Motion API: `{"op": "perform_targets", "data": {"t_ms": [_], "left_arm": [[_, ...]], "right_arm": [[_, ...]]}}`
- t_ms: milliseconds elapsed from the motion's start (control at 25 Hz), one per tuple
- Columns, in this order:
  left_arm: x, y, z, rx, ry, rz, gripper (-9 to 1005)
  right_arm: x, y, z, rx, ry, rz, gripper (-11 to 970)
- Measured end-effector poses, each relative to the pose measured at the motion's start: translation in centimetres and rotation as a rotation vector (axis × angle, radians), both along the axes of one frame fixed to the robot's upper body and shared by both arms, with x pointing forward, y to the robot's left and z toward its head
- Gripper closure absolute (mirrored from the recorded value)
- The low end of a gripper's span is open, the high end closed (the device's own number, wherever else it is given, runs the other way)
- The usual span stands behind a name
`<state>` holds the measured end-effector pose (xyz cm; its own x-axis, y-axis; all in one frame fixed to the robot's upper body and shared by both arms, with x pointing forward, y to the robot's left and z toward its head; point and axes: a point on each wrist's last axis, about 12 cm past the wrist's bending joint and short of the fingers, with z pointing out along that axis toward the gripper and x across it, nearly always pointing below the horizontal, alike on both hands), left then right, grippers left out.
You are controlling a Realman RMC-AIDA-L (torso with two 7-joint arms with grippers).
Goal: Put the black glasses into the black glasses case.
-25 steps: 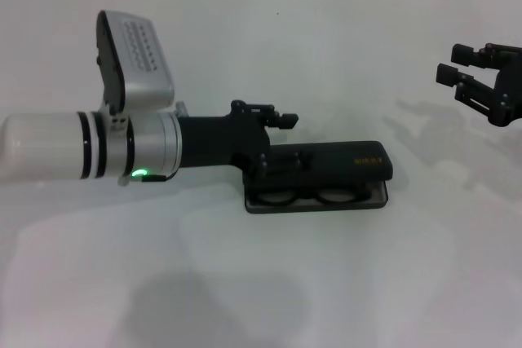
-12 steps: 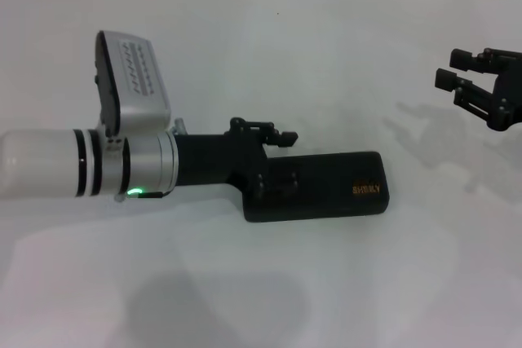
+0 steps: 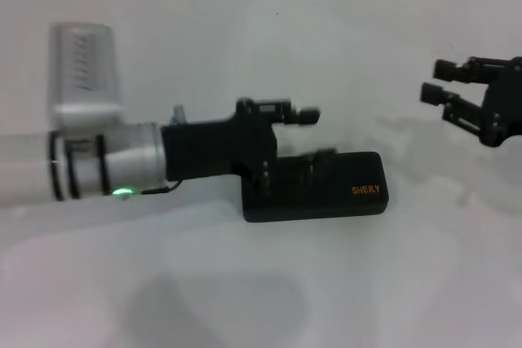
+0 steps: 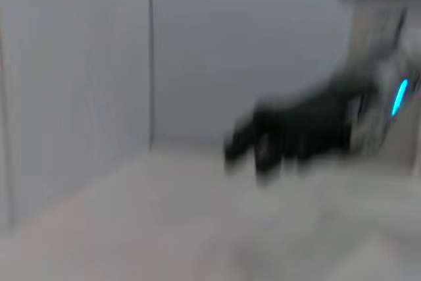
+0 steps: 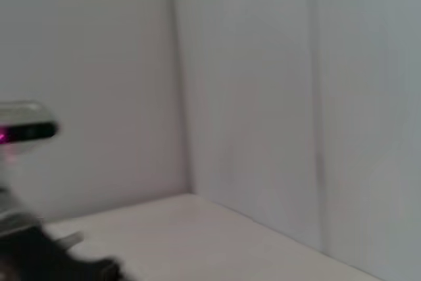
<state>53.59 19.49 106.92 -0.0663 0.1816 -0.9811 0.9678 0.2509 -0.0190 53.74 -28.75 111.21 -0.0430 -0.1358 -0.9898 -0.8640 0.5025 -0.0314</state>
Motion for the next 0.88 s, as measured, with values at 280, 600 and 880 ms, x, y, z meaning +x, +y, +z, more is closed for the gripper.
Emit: {"op": "perform_targets", "data": {"t_ms": [280, 600, 880], "left_arm": [[-3.3, 4.3, 2.5, -0.263, -0.033, -0.126, 398], [-5.7, 5.7, 0.9, -0.262, -0.061, -0.067, 153], [-6.4, 6.1, 0.3, -0.267, -0.055, -0.035, 98]], "right_arm": [[-1.3, 3.1, 0.7, 0.066, -0.041, 0.329, 559], [-1.3, 4.8, -1.0, 0.094, -0.047, 0.395, 318], [-1.7, 4.8, -1.5, 0.078, -0.097, 0.387, 195]]}}
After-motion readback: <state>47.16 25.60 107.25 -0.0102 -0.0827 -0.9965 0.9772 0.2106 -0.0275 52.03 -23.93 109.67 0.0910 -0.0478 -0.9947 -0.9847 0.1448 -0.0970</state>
